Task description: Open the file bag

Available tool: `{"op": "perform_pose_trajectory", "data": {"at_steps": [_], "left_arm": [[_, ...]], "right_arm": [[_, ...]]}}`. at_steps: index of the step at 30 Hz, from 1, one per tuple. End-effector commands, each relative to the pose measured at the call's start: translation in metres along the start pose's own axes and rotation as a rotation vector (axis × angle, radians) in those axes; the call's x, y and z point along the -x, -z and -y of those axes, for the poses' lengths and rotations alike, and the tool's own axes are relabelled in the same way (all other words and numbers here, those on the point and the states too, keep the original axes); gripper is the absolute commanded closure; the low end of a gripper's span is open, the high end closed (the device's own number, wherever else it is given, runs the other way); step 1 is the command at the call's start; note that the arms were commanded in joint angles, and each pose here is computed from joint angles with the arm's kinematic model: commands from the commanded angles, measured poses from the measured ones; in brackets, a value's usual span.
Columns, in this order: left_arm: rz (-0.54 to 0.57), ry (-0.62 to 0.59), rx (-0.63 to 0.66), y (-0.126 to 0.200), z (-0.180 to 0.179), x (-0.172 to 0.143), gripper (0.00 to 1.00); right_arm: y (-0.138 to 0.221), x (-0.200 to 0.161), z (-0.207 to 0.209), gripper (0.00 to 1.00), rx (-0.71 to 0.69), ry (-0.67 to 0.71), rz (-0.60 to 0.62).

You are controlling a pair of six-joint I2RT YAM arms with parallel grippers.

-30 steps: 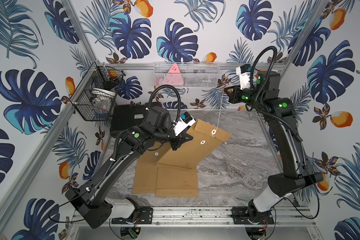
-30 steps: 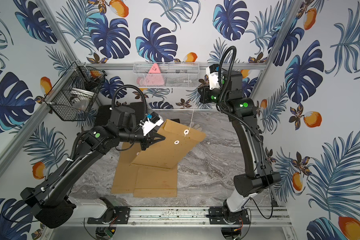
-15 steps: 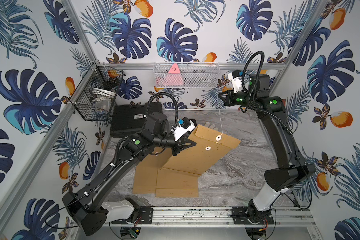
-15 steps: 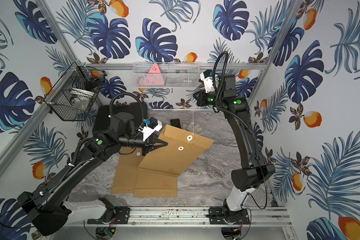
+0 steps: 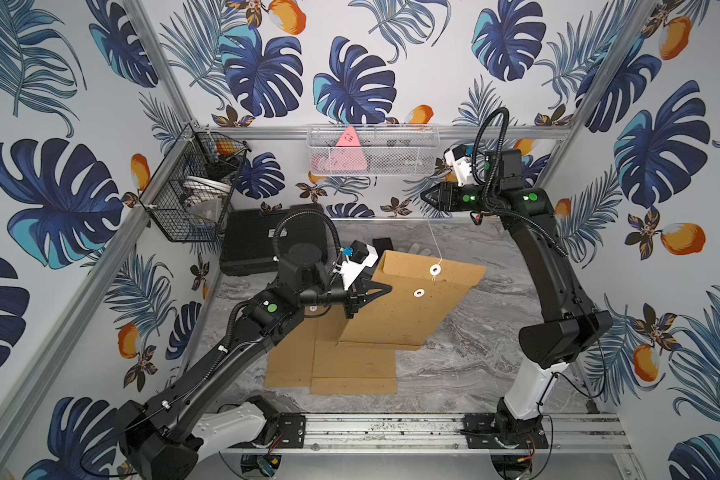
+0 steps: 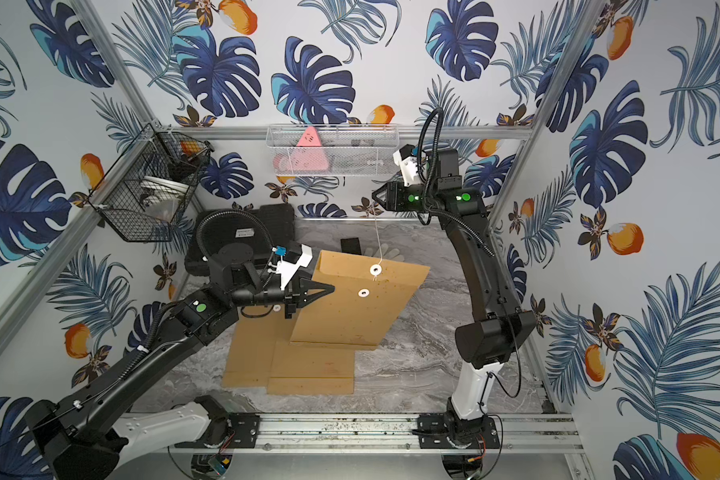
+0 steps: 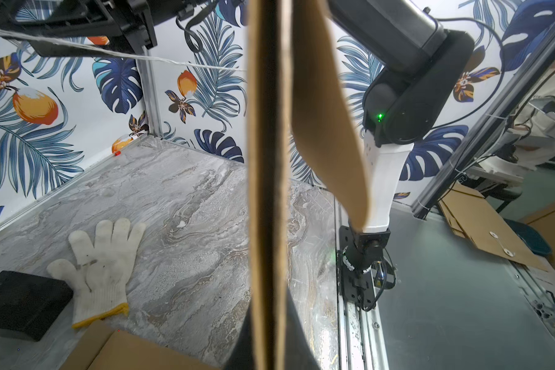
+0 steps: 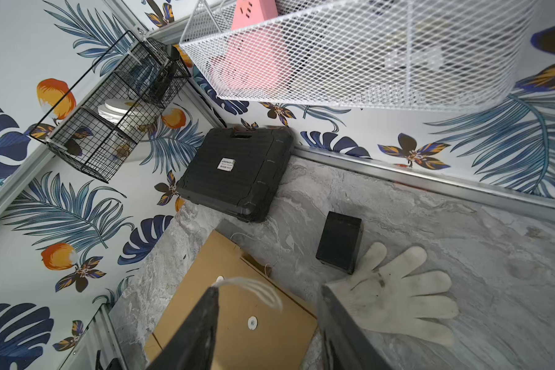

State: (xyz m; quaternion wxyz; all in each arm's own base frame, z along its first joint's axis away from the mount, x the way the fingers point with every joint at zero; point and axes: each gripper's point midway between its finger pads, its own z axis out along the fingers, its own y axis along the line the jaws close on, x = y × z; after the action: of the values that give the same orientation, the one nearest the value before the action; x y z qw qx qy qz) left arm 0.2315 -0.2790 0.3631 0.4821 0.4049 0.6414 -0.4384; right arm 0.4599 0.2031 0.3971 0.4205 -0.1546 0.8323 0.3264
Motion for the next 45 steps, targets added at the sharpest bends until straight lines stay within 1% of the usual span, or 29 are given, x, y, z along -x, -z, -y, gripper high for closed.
{"op": "perform_pose_trajectory", "data": {"at_steps": [1,3,6,8,10,13,16,21,23,25,29,32,38,41,45], "left_arm": [[0.139,-0.047,0.007,0.006,0.003,0.029,1.0],[0.183,-0.039,0.014,0.009,0.004,0.031,1.0],[0.245,-0.032,0.024,0.016,0.006,0.034,1.0],[0.269,-0.034,0.032,0.021,0.008,0.036,1.0],[0.283,-0.041,0.036,0.025,0.012,0.038,1.0],[0.293,-0.051,0.047,0.033,0.016,0.043,1.0],[0.298,-0.052,0.057,0.038,0.019,0.046,1.0],[0.29,-0.037,0.066,0.041,0.02,0.049,1.0],[0.28,-0.025,0.083,0.041,0.017,0.051,1.0],[0.259,-0.013,0.104,0.039,0.01,0.055,1.0],[0.249,-0.004,0.087,0.036,0.0,0.073,1.0],[0.245,0.004,0.085,0.036,-0.016,0.09,1.0],[0.263,-0.049,0.07,0.035,-0.044,0.129,1.0],[0.253,-0.079,0.043,0.029,-0.056,0.144,1.0],[0.255,-0.094,-0.008,0.021,-0.071,0.164,1.0]], "right_arm": [[-0.002,-0.004,-0.002,0.4,0.02,-0.023,-0.021],[-0.004,-0.003,-0.001,0.33,0.021,-0.031,-0.025],[-0.008,-0.005,0.008,0.18,-0.023,-0.047,-0.044],[-0.01,-0.008,0.021,0.1,-0.087,-0.056,-0.055],[-0.011,-0.011,0.041,0.0,-0.19,-0.077,-0.06],[-0.006,-0.016,0.07,0.0,-0.346,-0.094,-0.066],[0.0,-0.017,0.088,0.0,-0.431,-0.105,-0.06],[0.007,-0.017,0.096,0.0,-0.44,-0.143,-0.029],[0.017,-0.015,0.1,0.0,-0.445,-0.17,0.008],[0.035,-0.01,0.107,0.0,-0.444,-0.215,0.078],[0.077,-0.006,0.115,0.0,-0.359,-0.347,0.247],[0.108,-0.011,0.11,0.0,-0.304,-0.389,0.364],[0.145,-0.028,0.079,0.0,-0.268,-0.355,0.443],[0.153,-0.036,0.056,0.0,-0.184,-0.338,0.471],[0.157,-0.039,0.023,0.0,-0.038,-0.233,0.484]]}}
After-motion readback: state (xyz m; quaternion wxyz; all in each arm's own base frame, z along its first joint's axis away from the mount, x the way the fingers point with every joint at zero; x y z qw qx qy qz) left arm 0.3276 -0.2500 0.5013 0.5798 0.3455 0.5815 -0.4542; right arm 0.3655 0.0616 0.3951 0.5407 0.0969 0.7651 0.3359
